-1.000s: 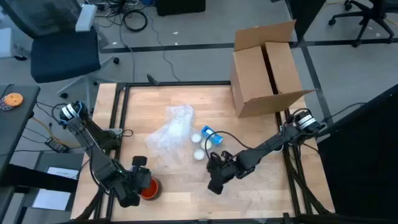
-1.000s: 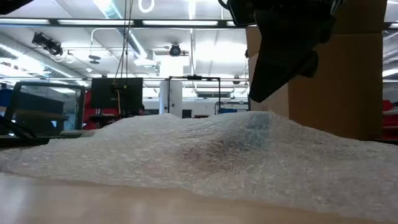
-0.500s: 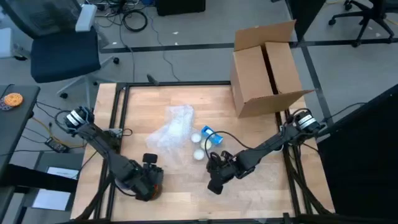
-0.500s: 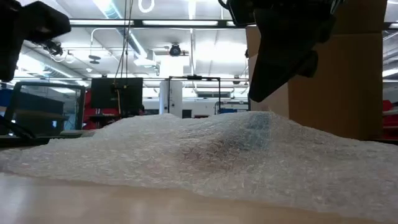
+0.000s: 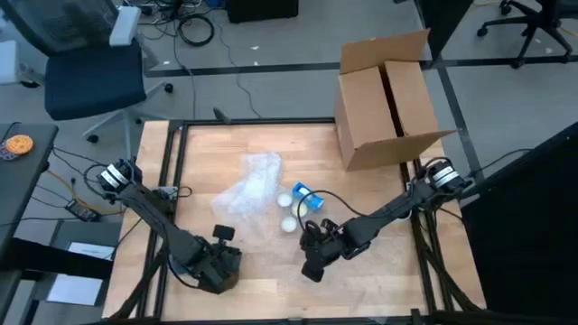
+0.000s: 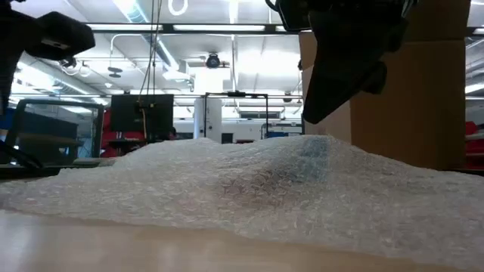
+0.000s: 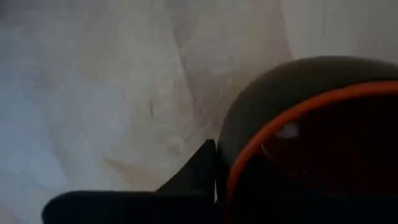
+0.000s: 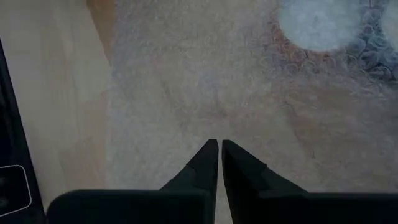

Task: Wrap mug
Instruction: Wrap the black mug with the transparent bubble wrap

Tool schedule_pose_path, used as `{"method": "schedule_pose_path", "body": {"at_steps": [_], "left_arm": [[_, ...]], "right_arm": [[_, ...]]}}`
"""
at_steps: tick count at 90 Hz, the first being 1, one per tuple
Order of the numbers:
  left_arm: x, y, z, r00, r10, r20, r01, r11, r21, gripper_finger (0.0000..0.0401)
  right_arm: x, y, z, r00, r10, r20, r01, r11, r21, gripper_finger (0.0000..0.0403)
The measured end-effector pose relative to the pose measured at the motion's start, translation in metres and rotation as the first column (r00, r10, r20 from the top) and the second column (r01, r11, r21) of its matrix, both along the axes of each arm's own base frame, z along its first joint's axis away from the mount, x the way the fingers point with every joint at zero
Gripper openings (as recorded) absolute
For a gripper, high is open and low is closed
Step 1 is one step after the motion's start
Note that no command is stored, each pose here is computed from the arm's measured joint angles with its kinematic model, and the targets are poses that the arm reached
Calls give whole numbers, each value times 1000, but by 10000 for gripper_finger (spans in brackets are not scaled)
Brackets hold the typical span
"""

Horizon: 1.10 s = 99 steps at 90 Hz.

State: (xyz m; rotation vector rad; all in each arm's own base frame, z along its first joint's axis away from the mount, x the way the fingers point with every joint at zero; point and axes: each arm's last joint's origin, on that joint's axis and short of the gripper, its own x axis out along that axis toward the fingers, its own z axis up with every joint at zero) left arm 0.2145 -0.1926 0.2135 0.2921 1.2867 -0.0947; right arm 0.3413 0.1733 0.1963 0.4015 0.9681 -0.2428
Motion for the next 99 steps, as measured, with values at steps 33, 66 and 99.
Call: {"method": "schedule_pose_path", "body": {"at_steps": [33, 66, 99], "left_arm": [[9, -19, 61, 966, 18, 259, -30, 999, 43, 6], [59, -2, 62, 865, 178, 470, -137, 983, -120, 6], [118, 16, 40, 782, 226, 580, -167, 974, -155, 6]], "right_arm": [[14, -7, -43, 999, -23, -25, 22, 999, -42, 0], [14, -9, -45, 996, 54, -73, -59, 996, -70, 0], [-54, 19, 64, 988, -15, 152, 61, 950, -305, 0]]}}
